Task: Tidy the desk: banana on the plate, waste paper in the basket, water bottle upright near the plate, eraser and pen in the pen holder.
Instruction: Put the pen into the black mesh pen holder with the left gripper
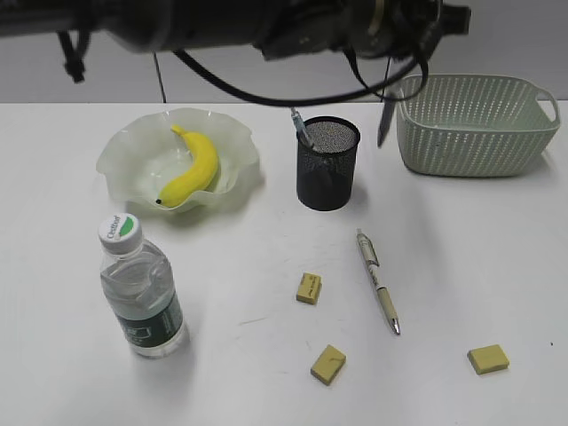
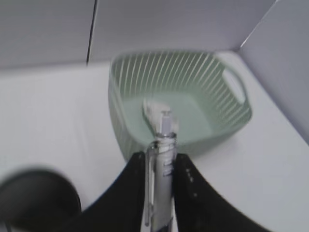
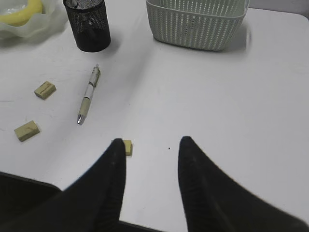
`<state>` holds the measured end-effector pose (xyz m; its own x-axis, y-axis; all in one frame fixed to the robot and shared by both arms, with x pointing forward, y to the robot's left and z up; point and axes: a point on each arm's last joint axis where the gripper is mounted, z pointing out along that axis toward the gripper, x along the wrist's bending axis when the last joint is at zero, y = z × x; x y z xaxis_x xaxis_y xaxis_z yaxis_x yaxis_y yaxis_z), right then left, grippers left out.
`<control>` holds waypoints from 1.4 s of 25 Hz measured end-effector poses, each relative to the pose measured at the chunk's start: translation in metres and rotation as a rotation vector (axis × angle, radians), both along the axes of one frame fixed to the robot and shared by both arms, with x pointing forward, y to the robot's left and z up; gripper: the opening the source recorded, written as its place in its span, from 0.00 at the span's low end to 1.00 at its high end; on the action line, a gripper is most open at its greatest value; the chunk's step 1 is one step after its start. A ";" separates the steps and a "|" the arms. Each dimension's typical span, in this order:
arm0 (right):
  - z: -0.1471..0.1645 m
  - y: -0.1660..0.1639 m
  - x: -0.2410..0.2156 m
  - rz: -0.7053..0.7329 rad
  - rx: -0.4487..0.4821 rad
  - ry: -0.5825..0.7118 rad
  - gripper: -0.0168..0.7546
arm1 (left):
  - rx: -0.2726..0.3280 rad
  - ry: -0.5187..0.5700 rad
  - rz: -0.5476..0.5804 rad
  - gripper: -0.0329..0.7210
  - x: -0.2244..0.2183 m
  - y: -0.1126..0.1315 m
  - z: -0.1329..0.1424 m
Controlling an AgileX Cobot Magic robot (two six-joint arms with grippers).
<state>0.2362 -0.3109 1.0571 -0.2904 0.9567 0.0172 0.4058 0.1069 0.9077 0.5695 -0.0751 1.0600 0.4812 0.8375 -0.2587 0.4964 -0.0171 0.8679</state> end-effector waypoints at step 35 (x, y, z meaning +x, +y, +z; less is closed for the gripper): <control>0.000 0.000 0.000 0.000 0.000 0.000 0.34 | 0.144 -0.299 -0.039 0.48 0.062 0.055 0.013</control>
<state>0.2362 -0.3109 1.0571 -0.2904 0.9567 0.0172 0.4058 0.1069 0.9077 0.6310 -0.0206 1.0728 0.5501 0.8349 0.0188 0.2168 -0.1645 0.9623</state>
